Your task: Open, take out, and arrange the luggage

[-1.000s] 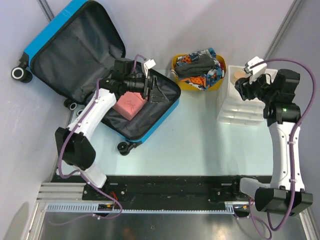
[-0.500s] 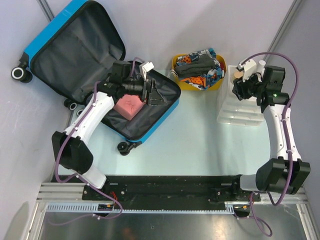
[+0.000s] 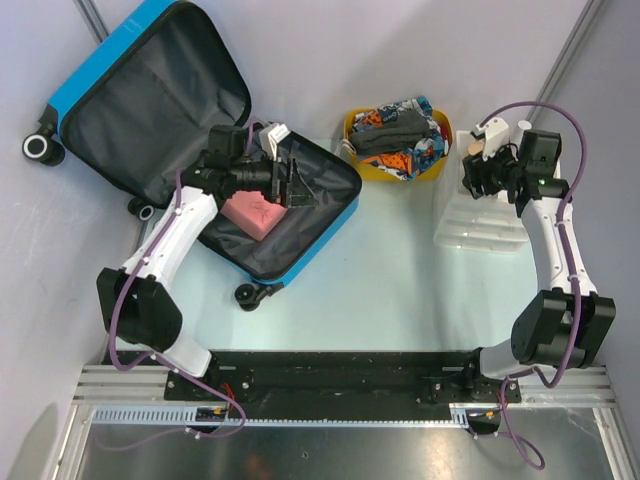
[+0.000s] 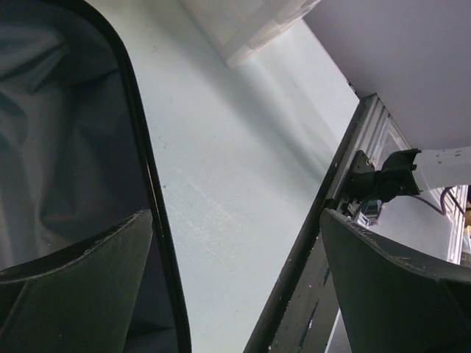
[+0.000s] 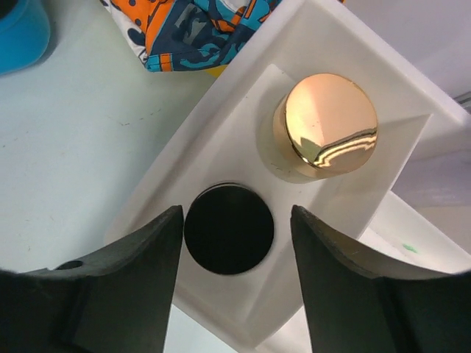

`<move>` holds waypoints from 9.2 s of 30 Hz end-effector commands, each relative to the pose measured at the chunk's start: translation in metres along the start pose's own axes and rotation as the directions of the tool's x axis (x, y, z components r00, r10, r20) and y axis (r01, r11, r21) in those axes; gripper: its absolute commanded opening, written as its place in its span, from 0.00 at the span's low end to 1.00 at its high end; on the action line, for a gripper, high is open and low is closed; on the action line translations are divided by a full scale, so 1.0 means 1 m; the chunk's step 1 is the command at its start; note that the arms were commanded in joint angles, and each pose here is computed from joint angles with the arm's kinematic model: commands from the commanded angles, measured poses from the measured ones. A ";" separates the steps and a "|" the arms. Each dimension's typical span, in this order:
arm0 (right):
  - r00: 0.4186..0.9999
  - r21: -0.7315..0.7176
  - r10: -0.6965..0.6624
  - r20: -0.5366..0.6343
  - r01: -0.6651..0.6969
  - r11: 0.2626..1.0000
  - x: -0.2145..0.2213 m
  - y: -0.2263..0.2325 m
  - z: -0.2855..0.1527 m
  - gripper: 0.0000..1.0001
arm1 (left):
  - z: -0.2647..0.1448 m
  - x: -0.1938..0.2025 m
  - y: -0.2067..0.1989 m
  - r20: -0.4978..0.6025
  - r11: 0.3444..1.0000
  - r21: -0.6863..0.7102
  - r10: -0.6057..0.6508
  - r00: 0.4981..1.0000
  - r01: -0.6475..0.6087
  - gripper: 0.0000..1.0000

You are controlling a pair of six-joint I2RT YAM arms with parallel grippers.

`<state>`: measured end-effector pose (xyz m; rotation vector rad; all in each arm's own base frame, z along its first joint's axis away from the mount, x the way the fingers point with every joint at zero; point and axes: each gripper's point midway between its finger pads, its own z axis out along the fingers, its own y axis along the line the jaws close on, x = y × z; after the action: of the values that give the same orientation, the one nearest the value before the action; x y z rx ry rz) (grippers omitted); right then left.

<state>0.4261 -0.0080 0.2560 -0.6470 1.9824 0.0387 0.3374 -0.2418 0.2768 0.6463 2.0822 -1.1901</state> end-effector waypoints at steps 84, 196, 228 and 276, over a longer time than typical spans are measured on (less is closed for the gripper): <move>0.870 0.316 0.154 0.468 -0.328 0.890 -0.117 -0.151 0.136 0.00 | -0.033 0.000 0.058 0.046 0.964 -0.252 0.095 0.994 -0.081 1.00; 0.775 -0.769 0.578 0.256 -0.199 0.607 -0.221 0.273 0.162 0.57 | -0.059 -0.026 0.223 0.091 0.807 -0.590 0.031 0.995 0.028 0.32; 0.863 -0.828 0.487 0.137 -0.170 0.534 -0.190 0.357 0.158 0.76 | -0.147 0.106 0.298 -0.062 0.521 -0.850 -0.256 0.965 0.083 0.28; 0.881 -0.670 0.460 0.108 -0.277 0.688 -0.158 0.432 0.224 0.61 | -0.089 -0.015 0.202 0.195 0.811 -0.522 -0.186 0.963 0.262 0.87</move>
<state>0.4656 0.4900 0.1678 -0.5840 1.8033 1.0727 0.4451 -0.0753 0.2053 0.0940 2.2848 -0.7213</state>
